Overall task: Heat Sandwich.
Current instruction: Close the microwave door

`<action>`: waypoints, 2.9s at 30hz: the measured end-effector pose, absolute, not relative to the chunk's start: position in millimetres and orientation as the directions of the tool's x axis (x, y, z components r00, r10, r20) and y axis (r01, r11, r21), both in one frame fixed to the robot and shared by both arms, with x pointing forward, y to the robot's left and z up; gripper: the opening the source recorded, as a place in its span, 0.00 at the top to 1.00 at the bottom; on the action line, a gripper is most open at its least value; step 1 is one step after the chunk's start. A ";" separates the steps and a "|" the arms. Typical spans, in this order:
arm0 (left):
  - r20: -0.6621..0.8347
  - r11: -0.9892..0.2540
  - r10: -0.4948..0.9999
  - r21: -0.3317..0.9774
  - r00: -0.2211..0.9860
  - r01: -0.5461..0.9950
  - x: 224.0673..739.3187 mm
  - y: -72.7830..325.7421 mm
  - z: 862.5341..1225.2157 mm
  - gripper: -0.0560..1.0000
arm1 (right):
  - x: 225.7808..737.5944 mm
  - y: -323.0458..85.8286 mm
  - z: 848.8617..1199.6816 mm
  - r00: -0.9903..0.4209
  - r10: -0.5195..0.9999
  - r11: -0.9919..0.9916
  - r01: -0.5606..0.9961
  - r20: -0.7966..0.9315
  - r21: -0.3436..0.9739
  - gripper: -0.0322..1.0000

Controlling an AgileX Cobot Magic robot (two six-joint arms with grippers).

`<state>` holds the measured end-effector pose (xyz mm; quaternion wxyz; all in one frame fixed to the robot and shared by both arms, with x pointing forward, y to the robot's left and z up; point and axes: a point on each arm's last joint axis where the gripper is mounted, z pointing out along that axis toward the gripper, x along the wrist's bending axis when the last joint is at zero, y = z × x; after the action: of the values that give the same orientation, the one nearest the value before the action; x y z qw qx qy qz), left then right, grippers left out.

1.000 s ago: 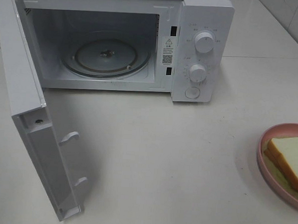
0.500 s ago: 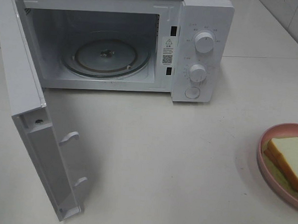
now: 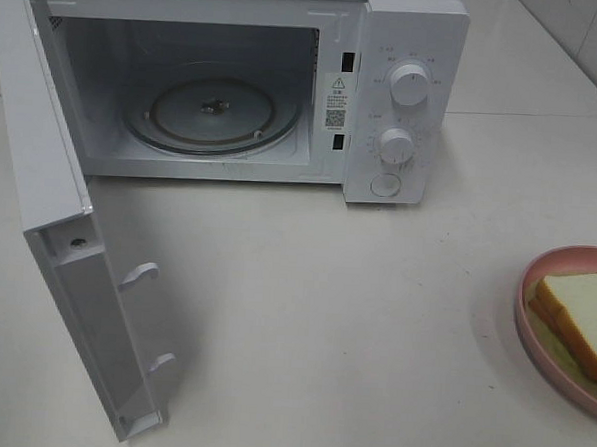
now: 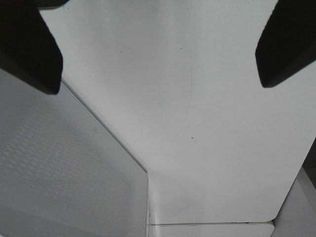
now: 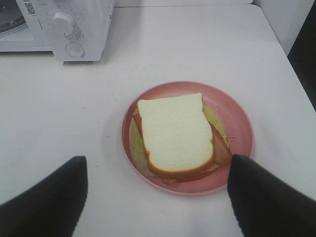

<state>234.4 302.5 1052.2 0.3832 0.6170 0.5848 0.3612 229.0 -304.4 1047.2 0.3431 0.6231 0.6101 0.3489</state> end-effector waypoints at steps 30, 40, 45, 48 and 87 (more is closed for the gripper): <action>0.082 -0.108 0.994 0.883 0.075 0.457 364.8 295.8 1047.5 0.95 | 229.0 -304.4 1047.3 0.012 1.000 -0.020 0.520 0.016 0.854 0.23; 0.095 -0.121 0.989 0.961 0.114 0.249 393.2 289.2 1011.2 0.95 | 229.0 -304.4 1047.3 0.012 1.000 -0.020 0.520 0.016 0.854 0.23; 0.128 -0.160 0.980 0.962 0.153 0.223 405.7 285.3 1000.3 0.95 | 229.1 -304.3 1047.3 0.012 1.000 -0.020 0.519 0.016 0.854 0.23; 0.133 -0.169 0.976 0.961 0.171 0.218 414.3 283.2 994.4 0.95 | 229.1 -304.3 1047.3 0.012 1.000 -0.020 0.519 0.016 0.854 0.23; -0.033 -0.083 0.867 0.974 0.497 0.210 465.7 203.3 947.6 0.95 | 229.2 -304.3 1047.5 0.011 1.000 -0.020 0.518 0.017 0.855 0.23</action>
<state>465.7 203.3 947.6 0.5454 0.6715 0.4011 0.3013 229.2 -304.3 1047.5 0.3439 0.6224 0.6095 0.3506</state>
